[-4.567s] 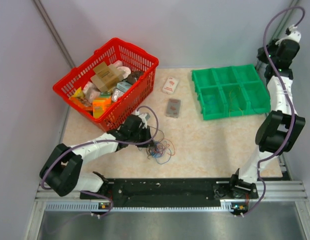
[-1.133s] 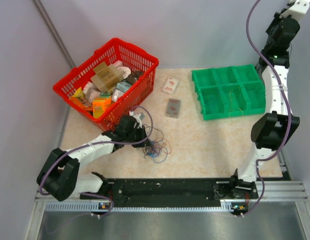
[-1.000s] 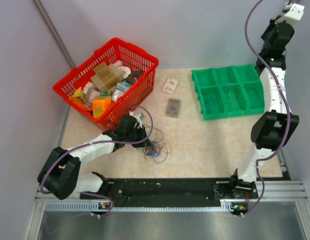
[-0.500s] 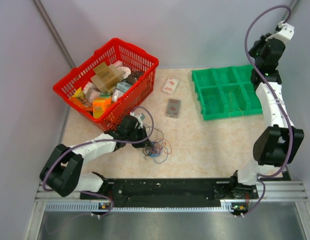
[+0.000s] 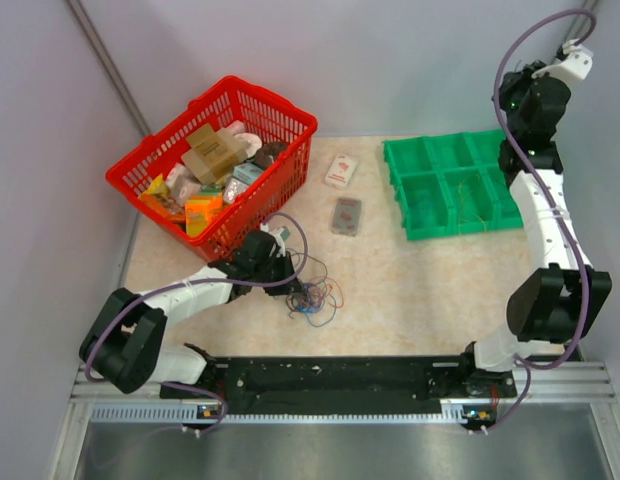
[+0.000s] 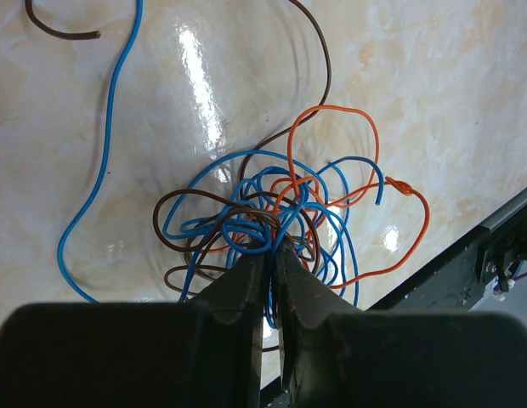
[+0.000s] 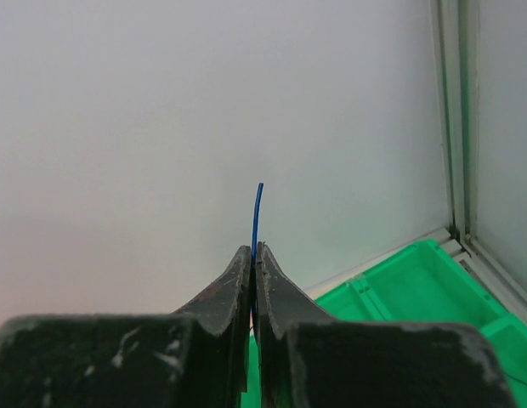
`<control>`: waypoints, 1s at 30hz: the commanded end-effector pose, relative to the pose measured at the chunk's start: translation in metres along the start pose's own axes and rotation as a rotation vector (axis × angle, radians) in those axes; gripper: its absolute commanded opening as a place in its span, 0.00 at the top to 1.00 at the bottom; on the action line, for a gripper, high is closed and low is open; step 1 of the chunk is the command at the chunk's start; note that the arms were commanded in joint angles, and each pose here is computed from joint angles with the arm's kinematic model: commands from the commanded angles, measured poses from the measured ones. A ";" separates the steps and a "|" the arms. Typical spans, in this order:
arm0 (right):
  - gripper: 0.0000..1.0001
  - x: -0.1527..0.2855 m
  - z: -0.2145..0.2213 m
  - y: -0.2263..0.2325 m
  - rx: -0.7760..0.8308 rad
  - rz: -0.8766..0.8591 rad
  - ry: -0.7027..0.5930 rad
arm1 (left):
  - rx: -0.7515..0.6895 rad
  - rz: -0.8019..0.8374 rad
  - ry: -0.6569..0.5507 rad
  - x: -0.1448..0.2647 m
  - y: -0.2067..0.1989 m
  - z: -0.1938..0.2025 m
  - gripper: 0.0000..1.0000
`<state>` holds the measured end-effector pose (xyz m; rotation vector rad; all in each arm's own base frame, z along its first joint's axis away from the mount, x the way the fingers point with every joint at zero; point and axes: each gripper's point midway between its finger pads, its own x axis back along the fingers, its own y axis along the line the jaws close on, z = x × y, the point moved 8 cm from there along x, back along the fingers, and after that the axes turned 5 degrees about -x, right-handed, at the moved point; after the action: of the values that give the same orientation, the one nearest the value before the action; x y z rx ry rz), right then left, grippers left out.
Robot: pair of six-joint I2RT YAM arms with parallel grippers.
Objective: Untangle the cables
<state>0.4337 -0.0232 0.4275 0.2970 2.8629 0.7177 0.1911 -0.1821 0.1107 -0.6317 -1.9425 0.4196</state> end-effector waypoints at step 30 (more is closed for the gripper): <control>1.00 -0.018 0.114 -0.145 -0.421 0.263 0.362 | -0.020 0.023 -0.056 0.003 -0.006 -0.015 0.87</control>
<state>0.4729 -0.0905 0.2635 0.3304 2.9601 1.4788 0.1921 -0.1806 0.1117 -0.6256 -1.9494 0.4218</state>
